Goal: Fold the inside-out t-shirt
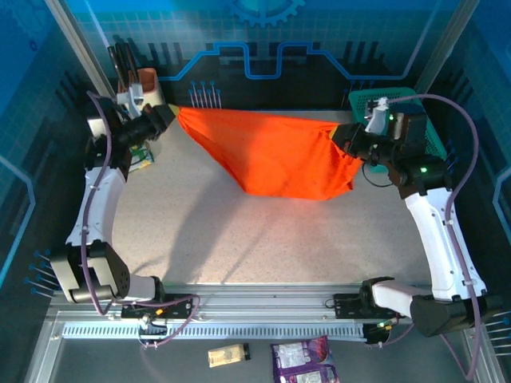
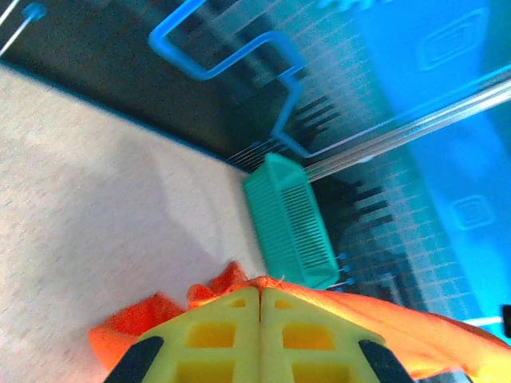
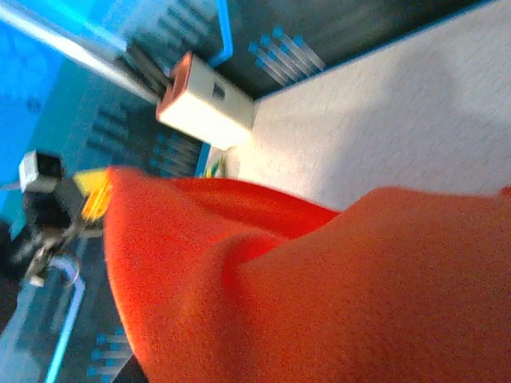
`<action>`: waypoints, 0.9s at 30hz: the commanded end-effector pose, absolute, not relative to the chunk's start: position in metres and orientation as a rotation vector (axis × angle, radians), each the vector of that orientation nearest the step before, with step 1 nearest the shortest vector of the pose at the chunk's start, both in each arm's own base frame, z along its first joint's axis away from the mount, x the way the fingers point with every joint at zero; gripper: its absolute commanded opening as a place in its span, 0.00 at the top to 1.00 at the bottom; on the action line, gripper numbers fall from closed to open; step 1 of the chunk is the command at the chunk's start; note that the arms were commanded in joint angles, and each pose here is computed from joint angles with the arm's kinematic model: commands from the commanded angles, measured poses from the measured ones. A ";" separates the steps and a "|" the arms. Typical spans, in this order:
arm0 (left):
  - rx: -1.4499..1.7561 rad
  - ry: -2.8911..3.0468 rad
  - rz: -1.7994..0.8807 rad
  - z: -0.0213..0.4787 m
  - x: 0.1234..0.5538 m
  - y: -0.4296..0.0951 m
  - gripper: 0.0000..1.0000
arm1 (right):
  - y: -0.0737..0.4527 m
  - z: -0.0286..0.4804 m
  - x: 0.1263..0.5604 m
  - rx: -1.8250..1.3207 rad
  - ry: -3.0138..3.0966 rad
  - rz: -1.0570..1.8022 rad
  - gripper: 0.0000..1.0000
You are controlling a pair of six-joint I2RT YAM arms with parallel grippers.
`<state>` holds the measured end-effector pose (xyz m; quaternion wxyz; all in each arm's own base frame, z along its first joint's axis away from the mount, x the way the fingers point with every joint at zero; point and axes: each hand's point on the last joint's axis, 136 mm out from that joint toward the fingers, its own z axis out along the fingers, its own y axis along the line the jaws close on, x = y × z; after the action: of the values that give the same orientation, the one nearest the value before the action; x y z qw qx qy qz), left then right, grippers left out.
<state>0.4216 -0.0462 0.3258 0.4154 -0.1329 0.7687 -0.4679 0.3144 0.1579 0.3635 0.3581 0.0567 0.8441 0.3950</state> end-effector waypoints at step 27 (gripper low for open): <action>-0.422 2.302 -0.983 0.196 0.412 -0.051 0.89 | 0.217 0.103 0.234 -0.252 2.956 0.562 0.63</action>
<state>0.4142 -0.0496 0.1987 0.2981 -0.1688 0.8556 -0.3881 0.2385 0.2012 0.1068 0.0576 -0.0543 0.9809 0.1779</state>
